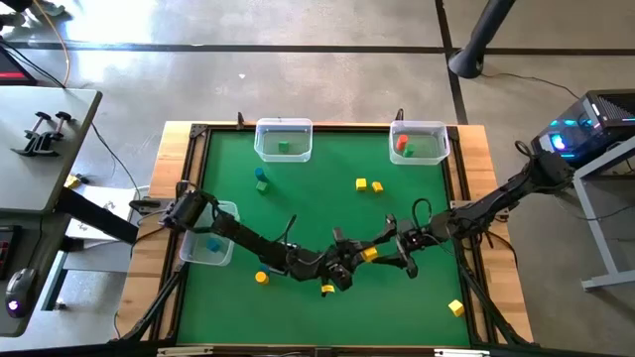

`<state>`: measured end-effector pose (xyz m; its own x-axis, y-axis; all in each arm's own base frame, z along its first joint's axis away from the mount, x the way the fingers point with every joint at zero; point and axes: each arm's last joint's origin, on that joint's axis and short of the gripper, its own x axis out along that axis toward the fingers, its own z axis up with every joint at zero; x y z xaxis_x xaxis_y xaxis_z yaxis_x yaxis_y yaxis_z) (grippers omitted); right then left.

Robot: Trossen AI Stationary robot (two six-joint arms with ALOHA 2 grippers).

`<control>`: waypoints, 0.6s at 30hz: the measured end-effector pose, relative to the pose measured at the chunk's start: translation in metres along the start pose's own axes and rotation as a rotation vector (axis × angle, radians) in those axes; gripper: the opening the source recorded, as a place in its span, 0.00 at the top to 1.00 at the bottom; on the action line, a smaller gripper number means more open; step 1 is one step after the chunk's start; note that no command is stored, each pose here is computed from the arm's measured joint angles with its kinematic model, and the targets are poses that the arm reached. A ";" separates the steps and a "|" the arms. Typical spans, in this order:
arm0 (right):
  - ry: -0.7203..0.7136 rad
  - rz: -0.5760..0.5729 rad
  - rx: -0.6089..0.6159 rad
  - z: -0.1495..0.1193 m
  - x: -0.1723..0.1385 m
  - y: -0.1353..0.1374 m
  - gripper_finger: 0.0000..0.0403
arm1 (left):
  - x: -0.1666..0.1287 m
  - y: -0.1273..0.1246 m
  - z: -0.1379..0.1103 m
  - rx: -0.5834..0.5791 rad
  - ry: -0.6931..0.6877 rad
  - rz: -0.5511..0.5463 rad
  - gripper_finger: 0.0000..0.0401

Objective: Sort blocks by size
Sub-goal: Put the yellow square block into the bottom transparent bin

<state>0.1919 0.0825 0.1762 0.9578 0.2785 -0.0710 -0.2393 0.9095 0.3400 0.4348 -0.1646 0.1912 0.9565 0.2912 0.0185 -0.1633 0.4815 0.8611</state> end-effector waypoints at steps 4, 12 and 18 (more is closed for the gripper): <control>0.020 -0.172 -0.013 -0.006 -0.001 -0.007 0.38 | -0.010 0.011 0.006 -0.052 0.103 -0.031 0.74; 0.046 -0.327 0.019 -0.013 -0.003 -0.014 0.38 | -0.048 0.040 0.001 -0.273 0.441 -0.100 0.74; 0.050 -0.325 -0.006 -0.013 -0.003 -0.014 0.38 | -0.108 0.064 -0.023 -0.513 0.791 -0.061 0.74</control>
<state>0.1906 0.0732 0.1600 0.9752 -0.0120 -0.2209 0.0767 0.9550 0.2866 0.3152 -0.1459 0.2326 0.5563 0.6389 -0.5314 -0.3845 0.7648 0.5170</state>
